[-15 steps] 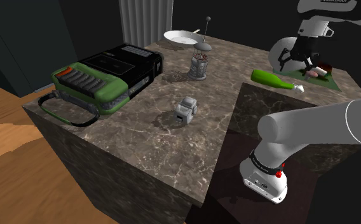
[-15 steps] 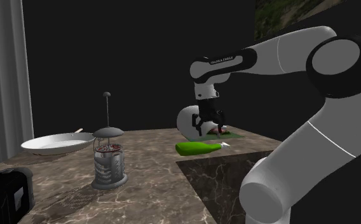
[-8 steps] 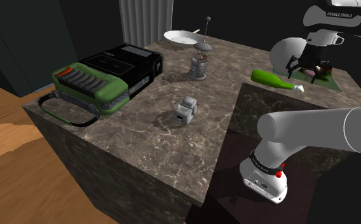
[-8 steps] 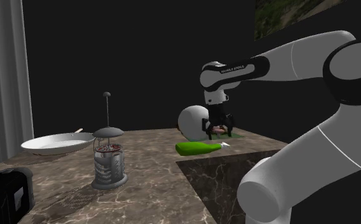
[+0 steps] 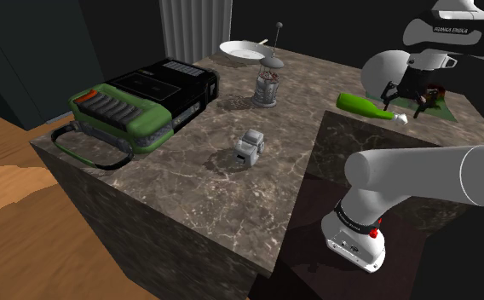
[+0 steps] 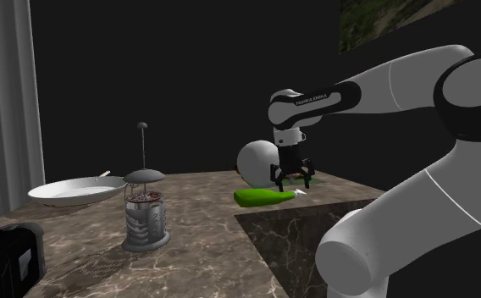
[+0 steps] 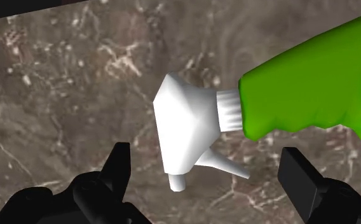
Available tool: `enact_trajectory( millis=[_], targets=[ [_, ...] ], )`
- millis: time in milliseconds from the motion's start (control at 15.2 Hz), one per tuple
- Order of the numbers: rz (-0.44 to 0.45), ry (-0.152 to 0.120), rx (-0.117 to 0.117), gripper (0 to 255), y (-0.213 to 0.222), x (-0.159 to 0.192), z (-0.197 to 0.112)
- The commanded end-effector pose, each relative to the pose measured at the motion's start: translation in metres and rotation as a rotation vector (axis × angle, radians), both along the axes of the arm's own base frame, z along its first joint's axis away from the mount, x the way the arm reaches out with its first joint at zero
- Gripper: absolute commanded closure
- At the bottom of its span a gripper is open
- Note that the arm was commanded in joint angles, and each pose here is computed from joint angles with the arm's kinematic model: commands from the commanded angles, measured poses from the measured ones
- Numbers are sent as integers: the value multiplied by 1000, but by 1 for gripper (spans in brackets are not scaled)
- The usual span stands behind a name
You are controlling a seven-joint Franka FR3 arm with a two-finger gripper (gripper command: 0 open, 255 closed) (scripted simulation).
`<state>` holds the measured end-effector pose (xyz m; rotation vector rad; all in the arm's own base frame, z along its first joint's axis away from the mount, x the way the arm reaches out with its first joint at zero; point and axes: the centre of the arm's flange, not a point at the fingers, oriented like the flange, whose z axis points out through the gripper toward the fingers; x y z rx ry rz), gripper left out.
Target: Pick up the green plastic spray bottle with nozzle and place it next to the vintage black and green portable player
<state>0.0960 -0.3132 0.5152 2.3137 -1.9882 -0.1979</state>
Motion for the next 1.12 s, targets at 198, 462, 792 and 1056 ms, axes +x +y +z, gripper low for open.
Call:
enact_trajectory(
  millis=[198,462,792,1056],
  targets=[
    [0,0,0,255,0,0,0],
    [0,0,0,255,0,0,0],
    [0,0,0,255,0,0,0],
    [0,0,0,255,0,0,21]
  ],
)
